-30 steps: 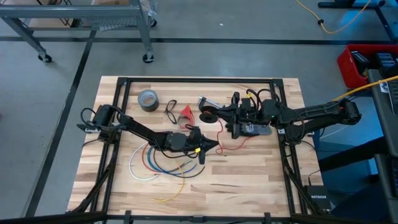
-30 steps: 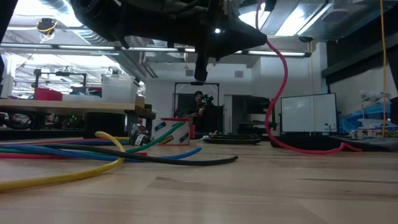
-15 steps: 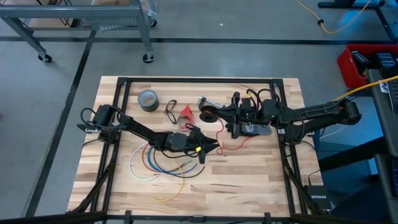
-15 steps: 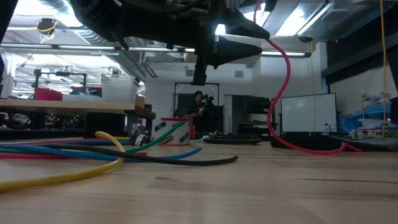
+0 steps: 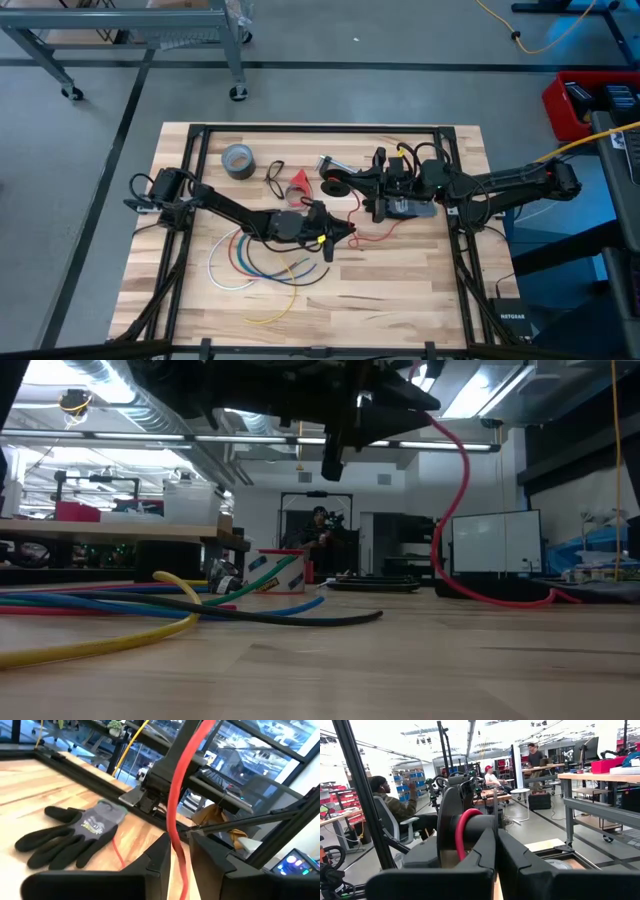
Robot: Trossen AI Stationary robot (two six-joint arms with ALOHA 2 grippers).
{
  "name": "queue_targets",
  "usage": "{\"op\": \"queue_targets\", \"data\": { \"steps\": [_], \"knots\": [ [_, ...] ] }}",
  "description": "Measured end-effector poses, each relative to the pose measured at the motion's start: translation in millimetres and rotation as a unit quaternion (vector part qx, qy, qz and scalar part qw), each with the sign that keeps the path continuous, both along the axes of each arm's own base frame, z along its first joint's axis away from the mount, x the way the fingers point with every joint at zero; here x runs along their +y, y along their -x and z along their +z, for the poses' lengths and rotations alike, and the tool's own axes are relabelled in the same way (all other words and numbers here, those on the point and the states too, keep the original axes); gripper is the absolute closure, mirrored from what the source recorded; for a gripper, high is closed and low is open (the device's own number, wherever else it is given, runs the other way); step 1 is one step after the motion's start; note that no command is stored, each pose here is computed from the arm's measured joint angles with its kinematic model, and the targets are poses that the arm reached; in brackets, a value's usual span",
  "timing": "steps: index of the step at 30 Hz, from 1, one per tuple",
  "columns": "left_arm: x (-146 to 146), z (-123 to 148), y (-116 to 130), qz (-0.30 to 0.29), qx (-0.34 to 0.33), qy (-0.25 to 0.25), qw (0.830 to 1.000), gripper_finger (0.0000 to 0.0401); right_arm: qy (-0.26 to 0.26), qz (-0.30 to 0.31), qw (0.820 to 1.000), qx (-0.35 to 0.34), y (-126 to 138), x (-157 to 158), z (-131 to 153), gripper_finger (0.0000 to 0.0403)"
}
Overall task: Coil cords
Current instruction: Coil the orange wire on the spool
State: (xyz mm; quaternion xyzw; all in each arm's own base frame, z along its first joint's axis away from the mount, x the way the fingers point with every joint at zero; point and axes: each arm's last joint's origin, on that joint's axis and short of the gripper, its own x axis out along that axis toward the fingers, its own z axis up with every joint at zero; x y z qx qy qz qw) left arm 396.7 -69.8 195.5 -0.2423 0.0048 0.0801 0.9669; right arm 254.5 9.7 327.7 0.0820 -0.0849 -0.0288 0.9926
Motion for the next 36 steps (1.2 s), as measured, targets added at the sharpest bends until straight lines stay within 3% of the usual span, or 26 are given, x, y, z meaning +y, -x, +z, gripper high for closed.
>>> {"op": "queue_targets", "data": {
  "steps": [18, 24, 36],
  "knots": [
    [-1.4, -12.6, 1.7, 0.003, 0.058, 0.033, 0.998, 0.0396, 0.002, 0.005, 1.0, 0.01, 0.4, 0.3, -1.3, 0.0398],
    [-0.9, -19.1, 3.8, 0.013, 0.09, 0.076, 0.993, 0.0398, 0.005, 0.005, 0.998, 0.058, 10.2, -0.3, -3.8, 0.0398],
    [8.2, -5.3, 24.7, 0.032, 0.199, 0.064, 0.977, 0.04, -0.003, 0.042, 0.982, 0.185, 37.2, 0.5, -15.4, 0.0398]
  ]
}}
